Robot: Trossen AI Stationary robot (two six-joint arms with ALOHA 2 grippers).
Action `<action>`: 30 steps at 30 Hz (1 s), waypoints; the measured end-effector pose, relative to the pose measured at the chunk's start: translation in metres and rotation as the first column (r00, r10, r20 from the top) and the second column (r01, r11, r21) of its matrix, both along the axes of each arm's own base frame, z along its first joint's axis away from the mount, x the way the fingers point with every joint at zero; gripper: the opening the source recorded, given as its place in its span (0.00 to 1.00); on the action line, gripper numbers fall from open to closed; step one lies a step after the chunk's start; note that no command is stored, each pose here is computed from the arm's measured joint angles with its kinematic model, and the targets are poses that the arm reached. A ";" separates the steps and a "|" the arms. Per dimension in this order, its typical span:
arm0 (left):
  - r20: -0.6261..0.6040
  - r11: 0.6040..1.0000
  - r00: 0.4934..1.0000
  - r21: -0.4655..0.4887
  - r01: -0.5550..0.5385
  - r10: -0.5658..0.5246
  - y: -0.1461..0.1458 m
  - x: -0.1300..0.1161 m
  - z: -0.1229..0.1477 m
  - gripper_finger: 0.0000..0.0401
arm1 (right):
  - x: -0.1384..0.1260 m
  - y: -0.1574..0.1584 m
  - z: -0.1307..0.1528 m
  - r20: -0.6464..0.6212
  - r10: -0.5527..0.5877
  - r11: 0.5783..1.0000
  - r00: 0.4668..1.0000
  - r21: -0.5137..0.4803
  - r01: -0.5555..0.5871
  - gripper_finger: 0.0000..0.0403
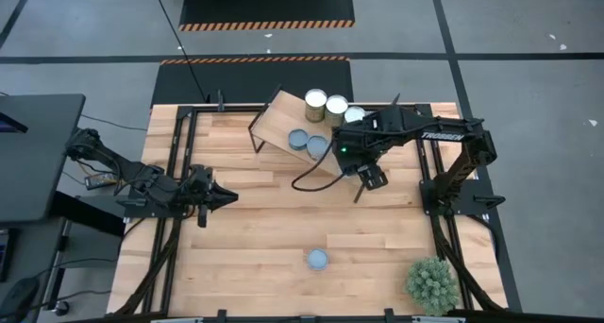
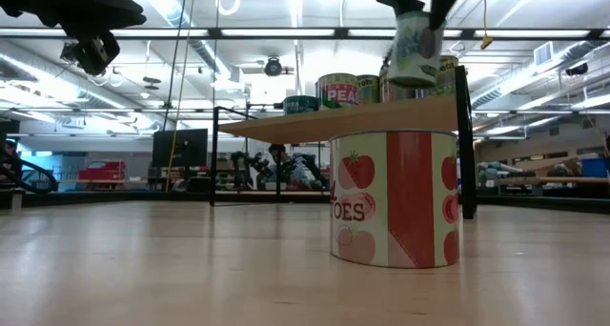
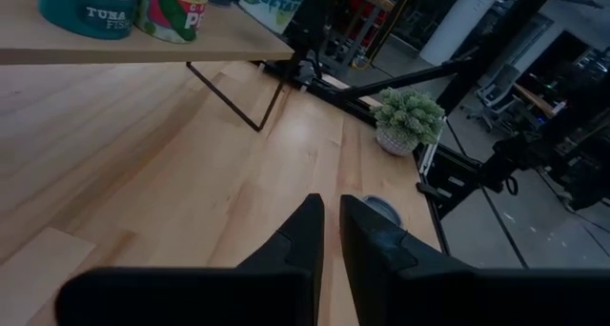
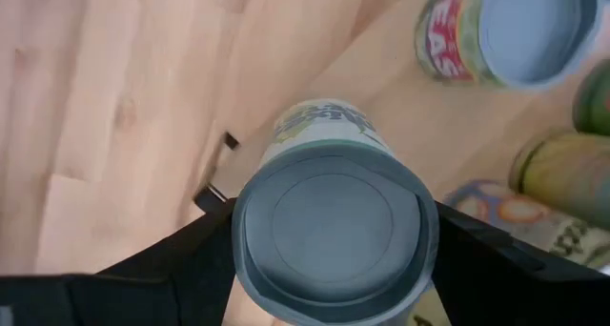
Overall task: Pick and place cans onto a shelf
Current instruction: Put the white canned mixed vegetables on the shelf
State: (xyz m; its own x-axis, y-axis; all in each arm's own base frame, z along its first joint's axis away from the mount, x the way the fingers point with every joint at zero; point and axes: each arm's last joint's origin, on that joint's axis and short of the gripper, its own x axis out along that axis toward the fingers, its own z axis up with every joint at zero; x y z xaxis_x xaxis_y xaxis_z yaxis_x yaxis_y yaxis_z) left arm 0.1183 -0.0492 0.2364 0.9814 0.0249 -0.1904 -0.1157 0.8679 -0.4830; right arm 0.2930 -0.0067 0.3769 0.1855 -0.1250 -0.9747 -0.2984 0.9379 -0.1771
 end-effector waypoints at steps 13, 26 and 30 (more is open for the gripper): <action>0.000 1.000 1.000 -0.015 -0.013 0.013 0.000 0.000 0.000 0.11 | -0.007 -0.003 -0.015 -0.062 -0.020 1.000 0.998 -0.004 0.020 0.74; 0.000 1.000 1.000 -0.015 -0.012 0.012 0.000 0.000 0.000 0.11 | -0.007 -0.003 -0.015 -0.059 -0.043 0.999 0.997 0.016 0.044 0.81; 0.000 1.000 1.000 -0.016 -0.009 0.009 0.000 0.000 0.000 0.11 | -0.007 -0.003 -0.015 -0.059 -0.045 0.999 0.997 0.017 0.046 0.81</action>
